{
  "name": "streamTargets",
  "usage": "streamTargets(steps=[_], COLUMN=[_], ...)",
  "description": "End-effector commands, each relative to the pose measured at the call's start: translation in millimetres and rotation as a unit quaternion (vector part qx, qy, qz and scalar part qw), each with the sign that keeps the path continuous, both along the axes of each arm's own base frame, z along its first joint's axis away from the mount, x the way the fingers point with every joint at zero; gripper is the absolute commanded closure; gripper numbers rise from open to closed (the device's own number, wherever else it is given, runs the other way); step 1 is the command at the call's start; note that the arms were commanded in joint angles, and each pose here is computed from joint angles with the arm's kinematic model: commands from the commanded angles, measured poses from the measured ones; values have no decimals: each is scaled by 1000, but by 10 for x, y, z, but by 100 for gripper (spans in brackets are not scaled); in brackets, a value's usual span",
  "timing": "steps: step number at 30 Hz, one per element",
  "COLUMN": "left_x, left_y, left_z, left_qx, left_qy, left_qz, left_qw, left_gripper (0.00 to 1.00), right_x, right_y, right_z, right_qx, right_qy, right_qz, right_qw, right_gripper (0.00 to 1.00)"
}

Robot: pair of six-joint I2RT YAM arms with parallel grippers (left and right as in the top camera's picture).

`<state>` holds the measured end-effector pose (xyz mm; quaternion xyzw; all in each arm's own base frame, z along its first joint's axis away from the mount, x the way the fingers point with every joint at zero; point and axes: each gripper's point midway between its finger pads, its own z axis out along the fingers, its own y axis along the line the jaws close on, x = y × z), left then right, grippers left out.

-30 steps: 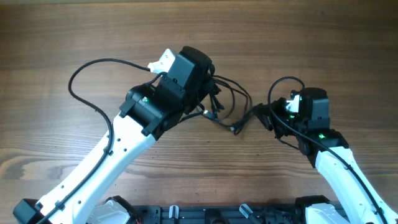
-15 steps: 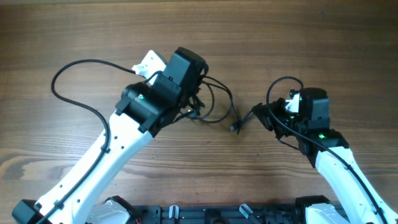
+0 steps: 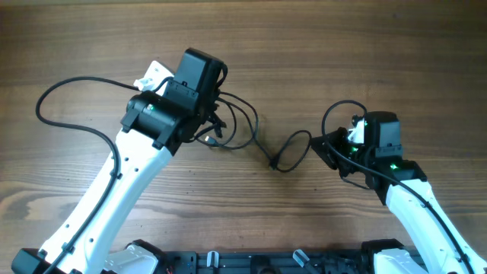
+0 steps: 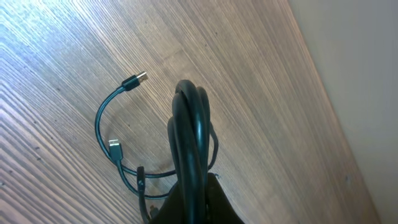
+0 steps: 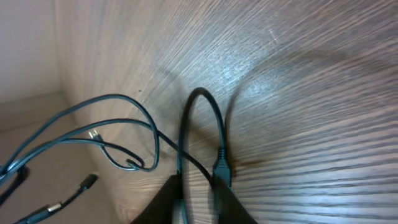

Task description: Untangle cables

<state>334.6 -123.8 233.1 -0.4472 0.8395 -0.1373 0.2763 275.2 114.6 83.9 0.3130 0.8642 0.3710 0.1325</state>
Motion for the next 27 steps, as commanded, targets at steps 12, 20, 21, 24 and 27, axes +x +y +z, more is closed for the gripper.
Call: streamTargets(steps=[12,20,21,24,27], left_x=[-34,-27,-21,-34,-88], left_y=[6,-296,-380,-600,-767], left_z=[108,162,195,279,330], left_qx=[-15,8,9,7,7], left_qy=[-9,-20,-30,-57,-76], left_qz=[-8,-178,-217,-312,-389], left_qw=[1000,984,976,949,918], left_gripper=[91,96,96,96,96], right_x=[31,36,37,55,94], right_y=[-48,-47,-47,-41,-15], right_z=[-24,-20,-20,-2,46], right_qx=[-24,-29,-29,-40,-53], right_qy=[-14,-23,-23,-44,-80], right_qz=[10,19,19,39,70], right_qw=[1000,999,999,997,993], right_gripper=[0,0,0,0,0])
